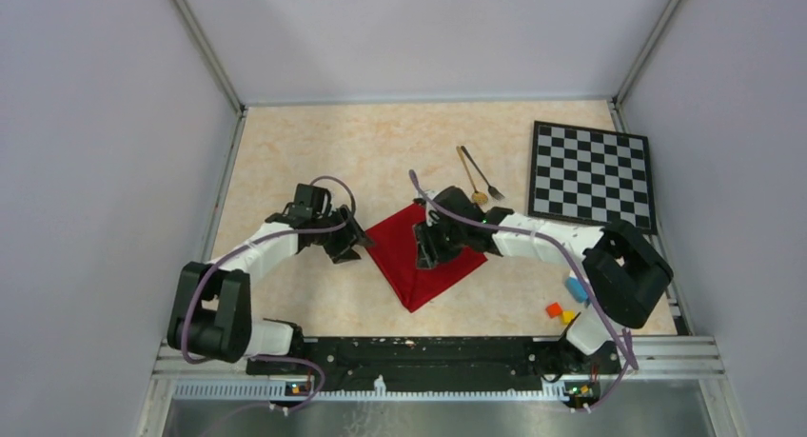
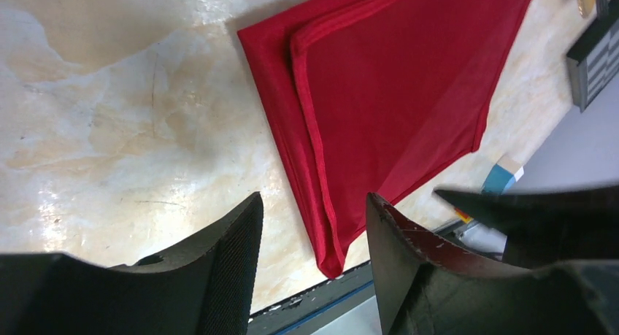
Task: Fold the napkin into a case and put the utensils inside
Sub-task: Pick up the upper triangle-folded napkin from the center of the board.
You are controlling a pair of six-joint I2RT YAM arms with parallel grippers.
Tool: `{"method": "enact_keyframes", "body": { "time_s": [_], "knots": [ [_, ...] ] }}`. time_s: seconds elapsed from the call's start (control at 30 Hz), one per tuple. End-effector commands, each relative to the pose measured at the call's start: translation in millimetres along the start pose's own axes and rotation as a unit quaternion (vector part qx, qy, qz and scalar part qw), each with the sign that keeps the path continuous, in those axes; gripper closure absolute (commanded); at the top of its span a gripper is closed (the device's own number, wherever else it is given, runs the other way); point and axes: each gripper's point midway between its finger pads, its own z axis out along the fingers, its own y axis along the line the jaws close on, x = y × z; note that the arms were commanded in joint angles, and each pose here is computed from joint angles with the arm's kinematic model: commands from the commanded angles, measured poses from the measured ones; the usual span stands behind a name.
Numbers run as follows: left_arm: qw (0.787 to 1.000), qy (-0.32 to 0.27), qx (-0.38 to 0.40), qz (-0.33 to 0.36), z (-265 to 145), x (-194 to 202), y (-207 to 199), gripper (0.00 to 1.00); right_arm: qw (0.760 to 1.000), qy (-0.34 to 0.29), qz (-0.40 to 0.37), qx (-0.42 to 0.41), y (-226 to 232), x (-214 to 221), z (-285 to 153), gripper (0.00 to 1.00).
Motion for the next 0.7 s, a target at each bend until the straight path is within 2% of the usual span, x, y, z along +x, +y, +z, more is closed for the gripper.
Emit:
{"method": "enact_keyframes", "body": {
  "time_s": [0.0, 0.17, 0.47, 0.67],
  "knots": [
    [0.999, -0.028, -0.007, -0.032, 11.7, -20.1, -13.5, 0.41, 0.994, -0.019, -0.090, -0.054, 62.8, -9.9, -0.3, 0.55],
    [0.999, -0.011, -0.014, -0.051, 29.1, -21.5, -11.0, 0.46, 0.989, -0.006, -0.147, -0.013, 76.0, 3.7, 18.9, 0.56],
    [0.997, -0.018, -0.053, -0.052, 42.9, -25.7, 7.6, 0.58, 0.982, 0.015, -0.188, -0.017, 95.2, 26.8, 33.0, 0.58],
    [0.997, -0.016, -0.063, -0.046, 52.3, -26.3, 16.6, 0.67, 0.971, 0.021, -0.233, 0.049, 83.4, 37.0, 41.4, 0.62]
  ]
}}
